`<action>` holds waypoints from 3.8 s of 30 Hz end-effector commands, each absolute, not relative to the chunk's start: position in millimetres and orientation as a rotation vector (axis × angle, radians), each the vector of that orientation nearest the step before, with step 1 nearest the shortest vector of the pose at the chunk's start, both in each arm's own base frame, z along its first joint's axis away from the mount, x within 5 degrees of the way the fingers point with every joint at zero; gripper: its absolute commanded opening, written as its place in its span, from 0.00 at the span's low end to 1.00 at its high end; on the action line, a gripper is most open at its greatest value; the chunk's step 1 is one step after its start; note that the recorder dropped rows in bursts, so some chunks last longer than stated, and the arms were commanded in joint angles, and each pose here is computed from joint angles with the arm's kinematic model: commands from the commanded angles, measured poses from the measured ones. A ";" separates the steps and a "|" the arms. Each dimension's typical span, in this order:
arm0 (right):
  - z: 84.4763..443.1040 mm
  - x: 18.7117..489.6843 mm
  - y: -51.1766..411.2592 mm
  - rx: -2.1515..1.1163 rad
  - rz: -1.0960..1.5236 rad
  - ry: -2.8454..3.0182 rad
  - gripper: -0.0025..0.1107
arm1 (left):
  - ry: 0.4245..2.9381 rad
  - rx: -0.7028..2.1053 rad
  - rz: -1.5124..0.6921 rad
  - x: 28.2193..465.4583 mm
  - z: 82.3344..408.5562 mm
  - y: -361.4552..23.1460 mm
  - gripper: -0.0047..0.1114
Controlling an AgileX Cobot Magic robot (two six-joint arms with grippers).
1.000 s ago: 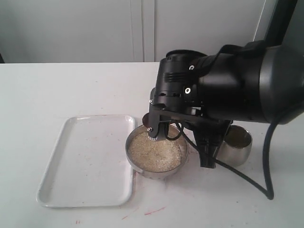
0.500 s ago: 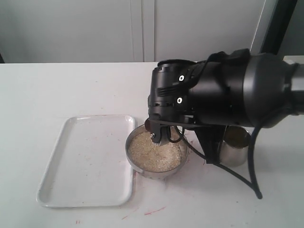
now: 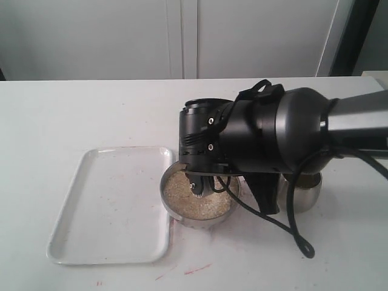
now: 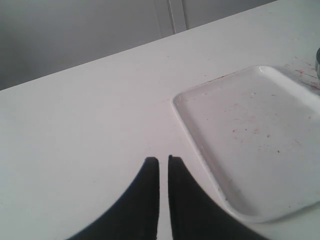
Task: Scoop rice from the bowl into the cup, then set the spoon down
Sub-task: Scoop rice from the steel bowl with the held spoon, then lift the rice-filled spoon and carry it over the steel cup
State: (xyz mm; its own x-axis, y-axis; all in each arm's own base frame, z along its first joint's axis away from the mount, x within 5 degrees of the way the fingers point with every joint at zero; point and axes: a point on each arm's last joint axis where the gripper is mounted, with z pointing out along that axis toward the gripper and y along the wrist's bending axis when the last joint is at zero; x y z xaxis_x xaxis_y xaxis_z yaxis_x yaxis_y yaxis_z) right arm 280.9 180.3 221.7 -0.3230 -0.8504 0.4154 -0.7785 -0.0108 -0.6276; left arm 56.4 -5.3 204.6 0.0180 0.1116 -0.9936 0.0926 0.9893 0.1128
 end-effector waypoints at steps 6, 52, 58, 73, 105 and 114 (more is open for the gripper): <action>216.4 278.8 181.1 -1.805 -1.239 2.172 0.02 | 1.552 0.160 0.016 56.2 206.2 -5.2 0.16; 188.6 271.7 186.8 -1.814 -1.084 2.375 0.02 | 1.552 0.160 0.016 56.2 206.2 -5.2 0.16; 188.6 271.7 186.8 -1.726 -1.077 2.415 0.02 | 1.552 0.160 0.016 56.2 206.2 -5.2 0.16; 206.6 264.9 184.4 -1.621 -0.976 2.464 0.02 | 1.552 0.160 0.016 56.2 206.2 -5.2 0.16; 285.8 257.9 101.3 -1.156 -0.591 2.673 0.02 | 1.552 0.160 0.016 56.2 206.2 -5.2 0.16; 270.2 244.2 74.3 -1.159 -0.675 2.736 0.02 | 1.552 0.160 0.016 56.2 206.2 -5.2 0.16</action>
State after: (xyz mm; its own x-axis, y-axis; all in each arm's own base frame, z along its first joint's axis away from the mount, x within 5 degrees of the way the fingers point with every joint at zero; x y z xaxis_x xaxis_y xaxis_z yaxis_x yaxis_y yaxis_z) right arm 248.4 83.1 269.7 -0.7047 -0.7060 0.0702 -0.6632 0.6204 -0.4186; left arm 56.4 -5.3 204.6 0.0180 0.1116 -0.9936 0.0926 0.9893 0.1128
